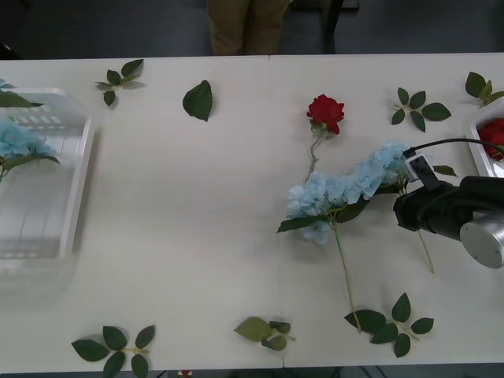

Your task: Place the red flowers into the right box and the blue flowers into the left box. If a person shows an open palm, hand one flower to the person first, then continue sorting.

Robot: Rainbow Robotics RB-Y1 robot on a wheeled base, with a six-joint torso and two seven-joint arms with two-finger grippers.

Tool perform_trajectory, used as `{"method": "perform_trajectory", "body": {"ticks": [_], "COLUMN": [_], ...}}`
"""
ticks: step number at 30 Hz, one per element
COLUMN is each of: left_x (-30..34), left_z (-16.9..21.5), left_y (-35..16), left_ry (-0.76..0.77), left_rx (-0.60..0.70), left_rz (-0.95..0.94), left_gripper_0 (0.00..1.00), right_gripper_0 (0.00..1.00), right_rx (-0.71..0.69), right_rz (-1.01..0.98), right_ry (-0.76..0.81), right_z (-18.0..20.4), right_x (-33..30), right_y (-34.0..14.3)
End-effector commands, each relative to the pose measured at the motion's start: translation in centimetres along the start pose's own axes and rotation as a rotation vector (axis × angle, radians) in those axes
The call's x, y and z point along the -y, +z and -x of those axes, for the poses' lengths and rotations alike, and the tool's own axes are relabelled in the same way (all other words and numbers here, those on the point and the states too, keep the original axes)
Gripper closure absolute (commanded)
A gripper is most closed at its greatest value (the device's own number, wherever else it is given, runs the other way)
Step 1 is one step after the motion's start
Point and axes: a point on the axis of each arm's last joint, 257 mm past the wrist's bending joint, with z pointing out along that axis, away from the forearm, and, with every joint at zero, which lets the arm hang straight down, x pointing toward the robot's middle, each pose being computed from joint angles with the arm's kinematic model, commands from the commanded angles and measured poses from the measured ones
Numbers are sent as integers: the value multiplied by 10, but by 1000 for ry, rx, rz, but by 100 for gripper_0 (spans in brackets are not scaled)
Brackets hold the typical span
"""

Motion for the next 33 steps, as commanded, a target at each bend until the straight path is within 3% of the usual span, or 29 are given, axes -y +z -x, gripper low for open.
{"method": "perform_trajectory", "body": {"ticks": [1, 9, 21, 22, 23, 24, 25, 26, 33], "left_x": [-31, -24, -20, -21, -21, -22, -22, -21, -22], "left_z": [-14, -51, -73, -71, -72, -72, -72, -71, -69], "left_y": [13, 82, 128, 127, 127, 127, 127, 127, 124], "left_ry": [-104, -179, -171, -161, -159, -155, -152, -148, -131], "left_rx": [37, 74, 104, 109, 108, 108, 108, 108, 111], "left_rz": [24, -23, -34, -33, -32, -30, -30, -30, -30], "left_gripper_0": [100, 100, 100, 93, 67, 27, 8, 0, 0], "right_gripper_0": [100, 100, 100, 100, 100, 100, 100, 100, 100], "right_rx": [45, 155, 345, 369, 381, 404, 430, 456, 562], "right_rz": [9, 79, 478, 511, 528, 553, 574, 583, 576], "right_ry": [-38, 48, 258, 269, 273, 273, 270, 255, 135], "right_z": [26, 85, 211, 223, 229, 240, 253, 265, 323], "right_x": [-5, 1, -111, -120, -125, -134, -143, -152, -198], "right_y": [-2, -58, -151, -156, -159, -163, -167, -170, -168]}}
